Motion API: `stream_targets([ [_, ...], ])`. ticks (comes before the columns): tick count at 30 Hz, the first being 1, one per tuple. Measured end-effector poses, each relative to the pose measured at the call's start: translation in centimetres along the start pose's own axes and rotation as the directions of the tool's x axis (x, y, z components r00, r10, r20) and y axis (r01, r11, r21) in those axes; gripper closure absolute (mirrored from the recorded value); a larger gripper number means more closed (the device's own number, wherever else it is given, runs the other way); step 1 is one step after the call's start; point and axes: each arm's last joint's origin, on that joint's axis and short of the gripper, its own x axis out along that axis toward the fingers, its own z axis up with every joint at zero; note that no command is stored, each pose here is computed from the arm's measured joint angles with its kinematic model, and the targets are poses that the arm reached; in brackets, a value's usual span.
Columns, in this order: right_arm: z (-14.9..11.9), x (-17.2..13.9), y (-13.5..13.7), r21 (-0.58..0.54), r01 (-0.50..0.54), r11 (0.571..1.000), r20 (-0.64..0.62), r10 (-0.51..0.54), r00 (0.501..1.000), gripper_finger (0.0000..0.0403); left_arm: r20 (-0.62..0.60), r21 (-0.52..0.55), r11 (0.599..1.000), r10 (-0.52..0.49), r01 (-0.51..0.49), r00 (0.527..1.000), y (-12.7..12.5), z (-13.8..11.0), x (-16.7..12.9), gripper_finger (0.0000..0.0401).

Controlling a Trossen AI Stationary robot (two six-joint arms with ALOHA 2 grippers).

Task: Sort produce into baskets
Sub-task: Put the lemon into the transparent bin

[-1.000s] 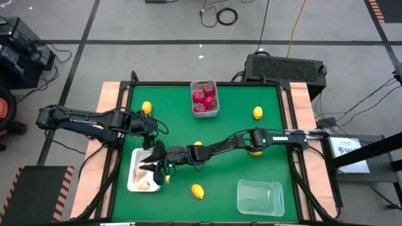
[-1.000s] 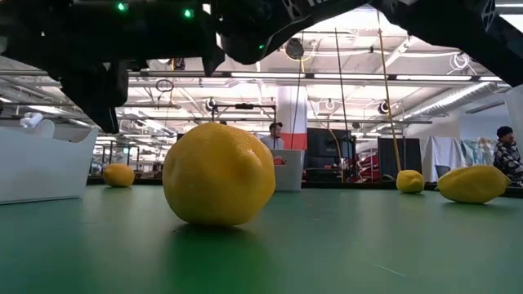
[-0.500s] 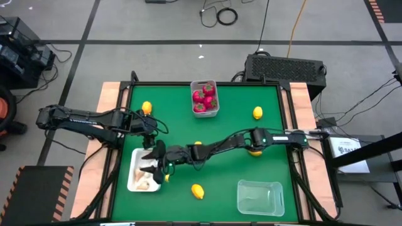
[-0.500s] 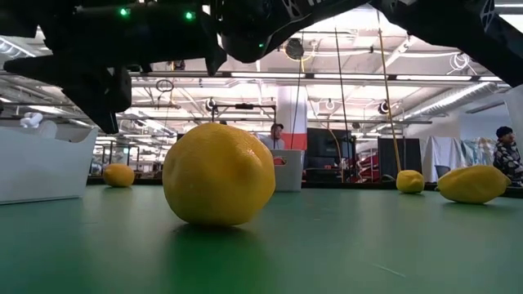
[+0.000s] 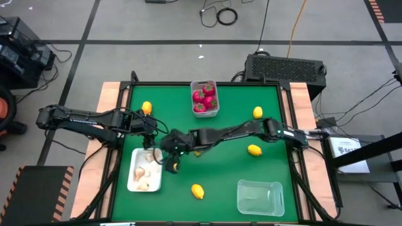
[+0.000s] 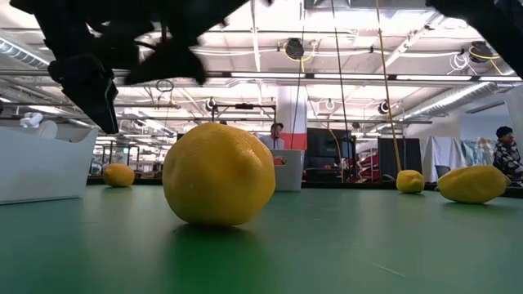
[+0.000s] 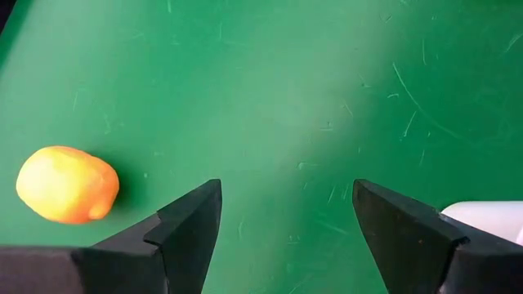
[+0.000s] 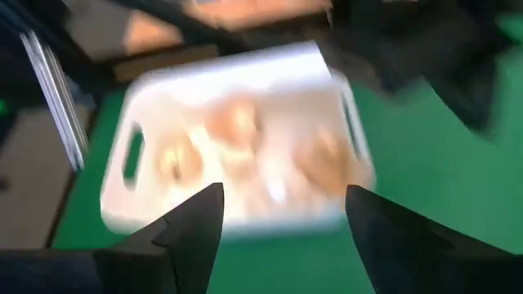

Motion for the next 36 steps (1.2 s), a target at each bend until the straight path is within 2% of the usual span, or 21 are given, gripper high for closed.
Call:
stream_targets([
  [4, 0.1, -3.6, -0.9, 0.025, 0.076, 0.997, -0.173, -0.071, 0.982, 0.0156, 0.005, -0.002, 1.000, -0.001, 0.001, 1.000, 0.0, 0.0, 0.0, 0.0118],
  [8, -0.2, -6.6, -2.0, 0.083, 0.163, 0.983, -0.323, -0.128, 0.938, 0.0156, 0.039, -0.012, 1.000, -0.014, 0.014, 0.999, -0.1, 0.4, 0.0, 0.0118],
  [11, -1.0, -8.7, -2.7, 0.132, 0.258, 0.957, -0.465, -0.171, 0.869, 0.0156, 0.084, -0.025, 0.999, -0.028, 0.030, 0.996, -0.3, 0.8, 0.0, 0.0118],
  [14, -2.2, -10.1, -3.1, 0.162, 0.368, 0.915, -0.603, -0.203, 0.771, 0.0156, 0.132, -0.070, 0.996, -0.049, 0.059, 0.990, -0.4, 1.3, -0.1, 0.0118],
  [17, -2.9, -10.6, -3.3, 0.208, 0.474, 0.856, -0.670, -0.228, 0.706, 0.0156, 0.163, -0.154, 0.976, -0.130, 0.156, 0.978, -0.7, 1.8, -0.2, 0.0118],
  [20, -2.9, -10.3, -3.5, 0.287, 0.582, 0.761, -0.644, -0.297, 0.705, 0.0156, 0.190, -0.231, 0.919, -0.278, 0.318, 0.941, -1.0, 2.5, -0.2, 0.0118],
  [22, -2.6, -9.7, -3.6, 0.360, 0.603, 0.712, -0.606, -0.313, 0.732, 0.0156, 0.219, -0.231, 0.899, -0.325, 0.373, 0.920, -1.2, 2.9, -0.3, 0.0118],
  [25, -2.0, -8.6, -3.6, 0.451, 0.563, 0.693, -0.530, -0.300, 0.793, 0.0156, 0.252, -0.235, 0.894, -0.323, 0.381, 0.912, -1.1, 3.3, -0.3, 0.0118],
  [28, -1.9, -7.8, -3.8, 0.472, 0.557, 0.684, -0.500, -0.313, 0.808, 0.0156, 0.259, -0.245, 0.893, -0.315, 0.378, 0.913, -0.9, 3.4, -0.3, 0.0118],
  [32, -2.6, -6.6, -4.2, 0.492, 0.588, 0.642, -0.522, -0.323, 0.790, 0.0156, 0.244, -0.250, 0.895, -0.311, 0.369, 0.918, -0.8, 3.3, -0.2, 0.0118],
  [36, -3.7, -5.1, -4.7, 0.477, 0.655, 0.586, -0.539, -0.393, 0.745, 0.0156, 0.236, -0.254, 0.896, -0.309, 0.365, 0.922, -0.8, 3.2, -0.2, 0.0118],
])
